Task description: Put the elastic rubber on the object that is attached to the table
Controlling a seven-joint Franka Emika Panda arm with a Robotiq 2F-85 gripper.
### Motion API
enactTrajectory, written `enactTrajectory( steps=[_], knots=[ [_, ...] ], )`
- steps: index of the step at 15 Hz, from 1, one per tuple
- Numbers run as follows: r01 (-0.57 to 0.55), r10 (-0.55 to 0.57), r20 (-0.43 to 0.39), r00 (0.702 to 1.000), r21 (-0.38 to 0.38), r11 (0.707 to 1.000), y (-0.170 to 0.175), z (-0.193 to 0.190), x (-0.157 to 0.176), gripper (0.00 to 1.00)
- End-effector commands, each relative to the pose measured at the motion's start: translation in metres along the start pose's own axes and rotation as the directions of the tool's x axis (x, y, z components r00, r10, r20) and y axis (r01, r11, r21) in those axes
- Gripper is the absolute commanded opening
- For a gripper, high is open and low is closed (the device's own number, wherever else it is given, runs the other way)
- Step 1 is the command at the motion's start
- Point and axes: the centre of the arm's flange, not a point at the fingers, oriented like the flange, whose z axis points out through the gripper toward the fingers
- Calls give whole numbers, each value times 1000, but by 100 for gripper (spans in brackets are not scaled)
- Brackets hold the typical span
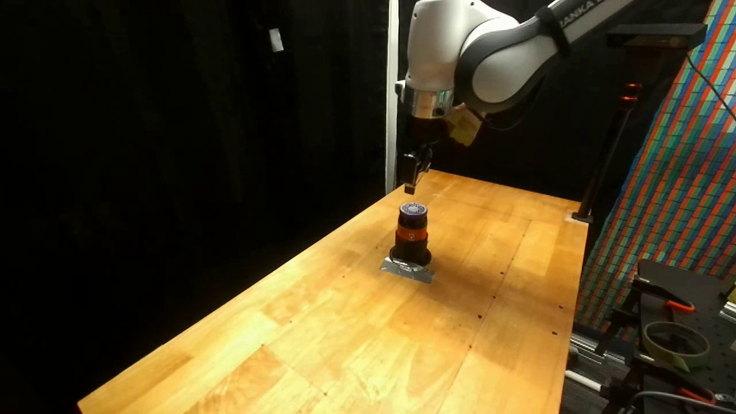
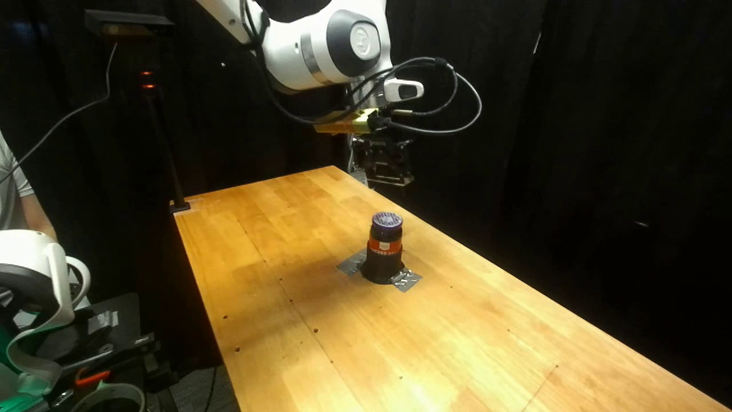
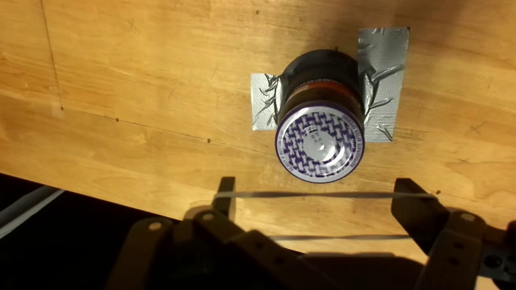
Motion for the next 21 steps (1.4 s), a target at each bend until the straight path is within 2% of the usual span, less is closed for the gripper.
enactTrajectory(
  steps=[1,6,11,16,21],
  knots=[
    [-44,44,1,999,-1,999,1,23,39,100],
    [-82,81,31,996,32,996,2,56,49,100],
    [-121,114,79,990,87,989,0,81,45,100],
    [-158,146,107,983,112,981,0,95,39,100],
    [-183,169,132,977,105,977,13,99,26,100]
  ],
)
